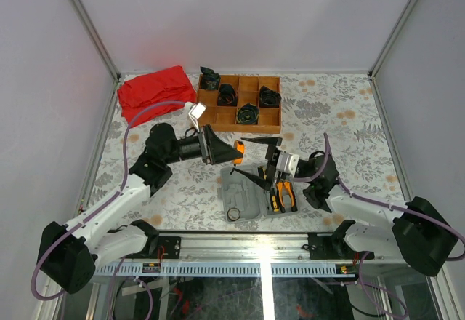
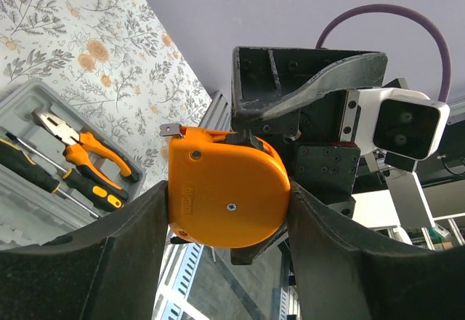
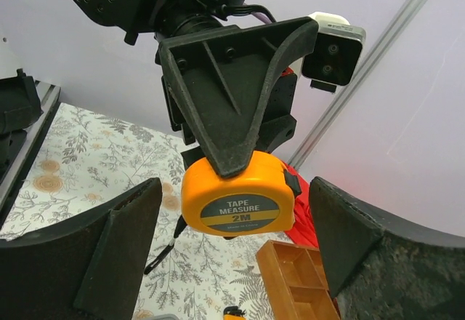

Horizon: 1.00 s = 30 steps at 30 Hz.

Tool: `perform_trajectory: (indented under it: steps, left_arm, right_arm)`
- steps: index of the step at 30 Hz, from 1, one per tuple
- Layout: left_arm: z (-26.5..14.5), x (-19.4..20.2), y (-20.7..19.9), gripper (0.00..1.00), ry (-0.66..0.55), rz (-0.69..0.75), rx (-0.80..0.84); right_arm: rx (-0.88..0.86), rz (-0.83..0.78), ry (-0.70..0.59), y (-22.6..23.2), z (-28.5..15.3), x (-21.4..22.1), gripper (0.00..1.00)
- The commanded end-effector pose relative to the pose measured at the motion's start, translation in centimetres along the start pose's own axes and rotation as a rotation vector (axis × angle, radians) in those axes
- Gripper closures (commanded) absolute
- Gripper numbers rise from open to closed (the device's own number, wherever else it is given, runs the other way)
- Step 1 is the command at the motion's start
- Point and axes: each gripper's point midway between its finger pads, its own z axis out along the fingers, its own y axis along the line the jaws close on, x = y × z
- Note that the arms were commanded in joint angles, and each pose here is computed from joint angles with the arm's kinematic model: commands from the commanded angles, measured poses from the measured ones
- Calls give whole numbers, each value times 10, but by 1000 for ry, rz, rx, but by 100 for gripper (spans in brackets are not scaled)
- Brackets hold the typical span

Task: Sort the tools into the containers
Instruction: Pick up the engineering item from the center of the board.

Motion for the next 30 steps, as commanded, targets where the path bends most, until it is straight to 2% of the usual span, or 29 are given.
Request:
perform_trajectory:
  steps: [1,13,19,21,24,27,30]
  left_arm:
    - [-2,-1,-14,100,-13,33,57]
    - [-4,-1,-18,100,-18,31,75]
    - [-3,3,-14,100,-4,26,72]
    - [-3,3,-13,94,2,38,68]
    - [-2,2,-10,76,7,52,43]
    - [-3,0,-7,60,-6,67,20]
    - [-2,-4,0,50,-13,72,-24]
  right_arm:
    - [-8,-61,-62,-11,11,-19,13]
    - [-19,-31,-40,-9,15,-7,25]
    - [-17,-13,-42,-10,17,-7,47]
    - [-25,-5,-38,-8,17,-6,55]
    - [-10,10,-20,-8,14,-2,63]
    - [19,22,-2,-9,8,1,64]
    - [44,27,38,-10,2,6,64]
